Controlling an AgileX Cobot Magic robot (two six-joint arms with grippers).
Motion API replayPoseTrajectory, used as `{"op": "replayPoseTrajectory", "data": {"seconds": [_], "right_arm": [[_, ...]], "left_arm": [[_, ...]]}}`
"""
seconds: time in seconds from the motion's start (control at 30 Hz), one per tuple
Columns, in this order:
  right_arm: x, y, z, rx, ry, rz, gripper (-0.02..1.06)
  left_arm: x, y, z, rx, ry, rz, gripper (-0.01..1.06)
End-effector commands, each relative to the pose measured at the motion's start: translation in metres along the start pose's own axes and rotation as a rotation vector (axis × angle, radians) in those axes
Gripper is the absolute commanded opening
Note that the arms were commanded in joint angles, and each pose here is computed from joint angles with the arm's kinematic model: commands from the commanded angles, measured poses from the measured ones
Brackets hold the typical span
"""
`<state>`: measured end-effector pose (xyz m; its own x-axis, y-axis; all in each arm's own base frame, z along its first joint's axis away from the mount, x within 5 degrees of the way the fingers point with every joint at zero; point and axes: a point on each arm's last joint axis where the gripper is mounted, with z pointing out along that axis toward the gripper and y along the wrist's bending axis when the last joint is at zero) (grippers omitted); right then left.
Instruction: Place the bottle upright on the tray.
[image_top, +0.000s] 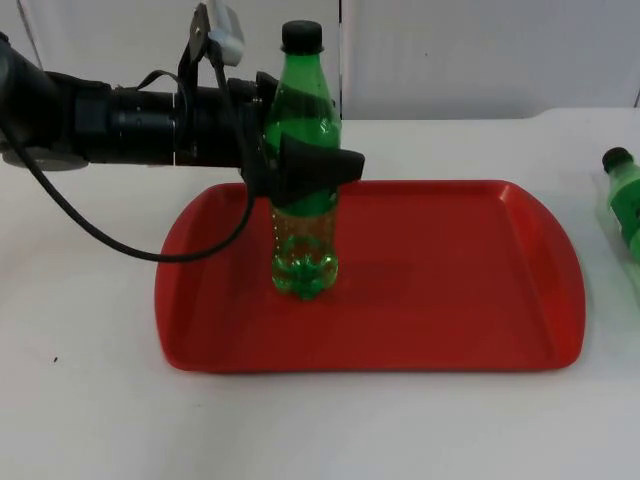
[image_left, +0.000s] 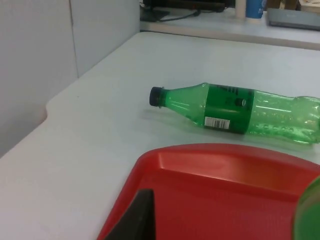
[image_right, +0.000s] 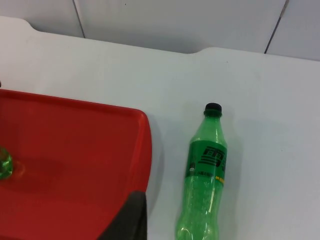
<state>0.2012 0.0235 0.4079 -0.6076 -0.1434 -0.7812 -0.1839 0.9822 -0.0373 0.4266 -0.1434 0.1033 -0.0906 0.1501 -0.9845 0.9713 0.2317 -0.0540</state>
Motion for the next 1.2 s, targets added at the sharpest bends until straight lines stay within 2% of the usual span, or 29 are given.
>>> {"op": "replayPoseTrajectory", "data": {"seconds": [0.0,0.2,0.8,1.17], "right_arm": [[0.0,-0.001,-0.002,0.008,-0.004,-0.002,1.05],[0.0,-0.001,-0.002,0.008,-0.004,-0.002,1.05],[0.0,-0.001,-0.002,0.009,-0.004,-0.003,1.05],[0.0,-0.001,-0.002,0.011,-0.002,-0.005,1.05]], "left_arm": [[-0.002,-0.001,0.0,0.017,-0.004,-0.008,1.05],[0.001,-0.005,0.0,0.056,0.035,0.013,1.05],[0.005,-0.008,0.0,0.098,0.077,0.035,1.05],[0.009,-0.001,-0.015,0.08,0.097,0.018,1.05]]}}
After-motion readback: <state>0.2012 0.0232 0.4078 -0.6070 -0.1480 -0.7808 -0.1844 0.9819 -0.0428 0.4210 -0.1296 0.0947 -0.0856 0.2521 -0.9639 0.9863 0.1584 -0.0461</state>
